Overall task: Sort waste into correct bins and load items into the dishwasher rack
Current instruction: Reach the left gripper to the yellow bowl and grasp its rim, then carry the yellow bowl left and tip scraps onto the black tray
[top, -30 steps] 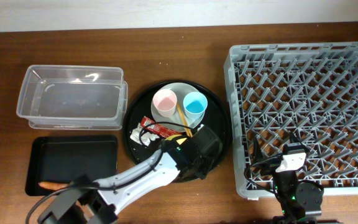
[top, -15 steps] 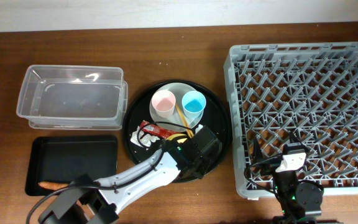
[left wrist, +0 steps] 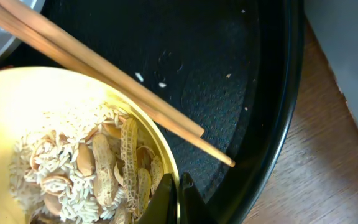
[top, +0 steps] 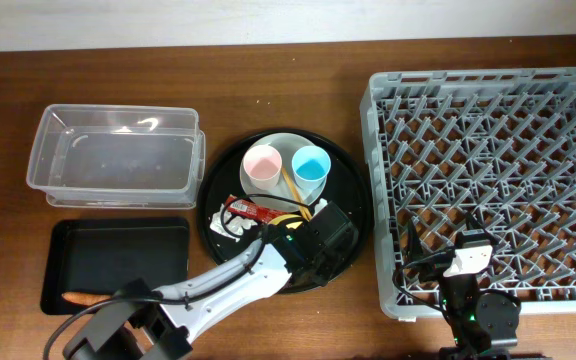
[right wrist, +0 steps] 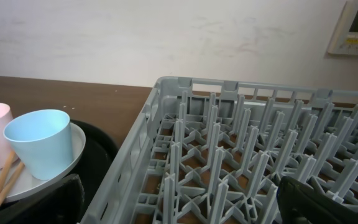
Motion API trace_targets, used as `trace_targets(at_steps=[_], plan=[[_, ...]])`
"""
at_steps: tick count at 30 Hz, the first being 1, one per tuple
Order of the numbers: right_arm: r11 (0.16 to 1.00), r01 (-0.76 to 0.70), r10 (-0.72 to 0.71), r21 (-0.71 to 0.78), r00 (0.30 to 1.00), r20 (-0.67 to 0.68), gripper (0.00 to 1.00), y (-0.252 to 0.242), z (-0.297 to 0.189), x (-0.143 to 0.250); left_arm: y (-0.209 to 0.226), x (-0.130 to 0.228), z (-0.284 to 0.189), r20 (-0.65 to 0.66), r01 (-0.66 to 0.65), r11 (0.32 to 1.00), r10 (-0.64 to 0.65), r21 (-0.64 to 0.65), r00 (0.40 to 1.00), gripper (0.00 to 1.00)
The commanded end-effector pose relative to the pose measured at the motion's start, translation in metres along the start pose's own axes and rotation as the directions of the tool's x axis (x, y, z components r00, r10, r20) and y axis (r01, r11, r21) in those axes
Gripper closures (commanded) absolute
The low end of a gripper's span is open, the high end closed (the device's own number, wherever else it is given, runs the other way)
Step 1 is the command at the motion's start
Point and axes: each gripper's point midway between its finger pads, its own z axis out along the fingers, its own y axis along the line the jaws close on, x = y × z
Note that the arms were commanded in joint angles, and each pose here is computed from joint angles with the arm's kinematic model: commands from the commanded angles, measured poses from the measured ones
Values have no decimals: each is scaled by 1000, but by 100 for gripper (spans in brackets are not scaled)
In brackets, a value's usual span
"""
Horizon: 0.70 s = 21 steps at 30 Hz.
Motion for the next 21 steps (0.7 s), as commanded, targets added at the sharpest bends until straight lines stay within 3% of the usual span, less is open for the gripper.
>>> trace_targets(at_steps=[1, 5, 8, 14, 17, 21], plan=[[1000, 5, -5, 1, 1000, -4, 2, 0, 0, 2, 1, -25, -25, 70, 6, 1000, -5, -19, 998, 99], [1000, 5, -5, 1, 1000, -4, 2, 0, 0, 2, 21, -54, -83, 189, 33, 991, -8, -133, 982, 100], [1000, 5, -5, 1, 1000, -4, 2, 0, 0, 2, 35, -54, -115, 213, 60, 986, -26, -157, 977, 100], [1000, 5, -5, 1, 1000, -5, 2, 0, 0, 3, 91, -16, -142, 102, 217, 967, -205, -132, 974, 100], [1000, 5, -5, 1, 1000, -5, 2, 0, 0, 3, 140, 14, -156, 41, 332, 918, -331, -215, 943, 100], [1000, 5, -5, 1, 1000, -4, 2, 0, 0, 2, 175, 29, -171, 45, 392, 883, -395, -257, 918, 100]])
